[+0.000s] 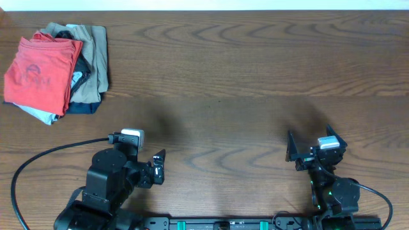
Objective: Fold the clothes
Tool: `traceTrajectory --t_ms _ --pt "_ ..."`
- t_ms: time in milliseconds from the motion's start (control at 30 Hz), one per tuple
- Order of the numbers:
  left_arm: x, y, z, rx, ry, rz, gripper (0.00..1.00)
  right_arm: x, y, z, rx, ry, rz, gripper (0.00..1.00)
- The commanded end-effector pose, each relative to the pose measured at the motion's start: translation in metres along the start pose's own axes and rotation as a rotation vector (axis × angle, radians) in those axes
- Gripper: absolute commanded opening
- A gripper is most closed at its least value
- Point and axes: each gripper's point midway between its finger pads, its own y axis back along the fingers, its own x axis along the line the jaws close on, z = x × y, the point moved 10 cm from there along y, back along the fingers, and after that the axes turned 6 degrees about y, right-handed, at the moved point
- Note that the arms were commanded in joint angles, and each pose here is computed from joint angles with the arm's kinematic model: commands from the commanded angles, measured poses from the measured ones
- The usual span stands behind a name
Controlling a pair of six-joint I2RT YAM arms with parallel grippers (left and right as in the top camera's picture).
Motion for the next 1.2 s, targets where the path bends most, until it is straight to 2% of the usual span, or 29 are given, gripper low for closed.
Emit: traceTrajectory --t_ms 0,267,500,667,900,1167 --pt "0.001 0.000 -0.001 -0.003 0.009 0.008 0.98 0.001 0.000 -0.001 -0.003 0.013 0.008 0.99" --pt "0.010 0.015 -0.011 -0.117 -0.024 0.038 0.98 0.001 0.000 -0.001 -0.003 0.013 0.008 0.99" --pt "0.032 -0.012 -0.040 -0.255 0.051 0.095 0.98 0.001 0.000 -0.001 -0.003 0.013 0.008 0.99" --pt "0.045 -0.028 -0.040 -0.449 0.098 0.127 0.98 0.001 0.000 -0.001 -0.003 0.013 0.008 0.99" --pt "0.060 -0.045 -0.038 -0.567 0.133 0.186 0.98 0.001 0.000 -0.001 -0.003 0.013 0.008 0.99" --pt "0.065 -0.068 -0.034 -0.777 0.109 0.120 0.98 0.001 0.000 -0.001 -0.003 0.013 0.008 0.99"
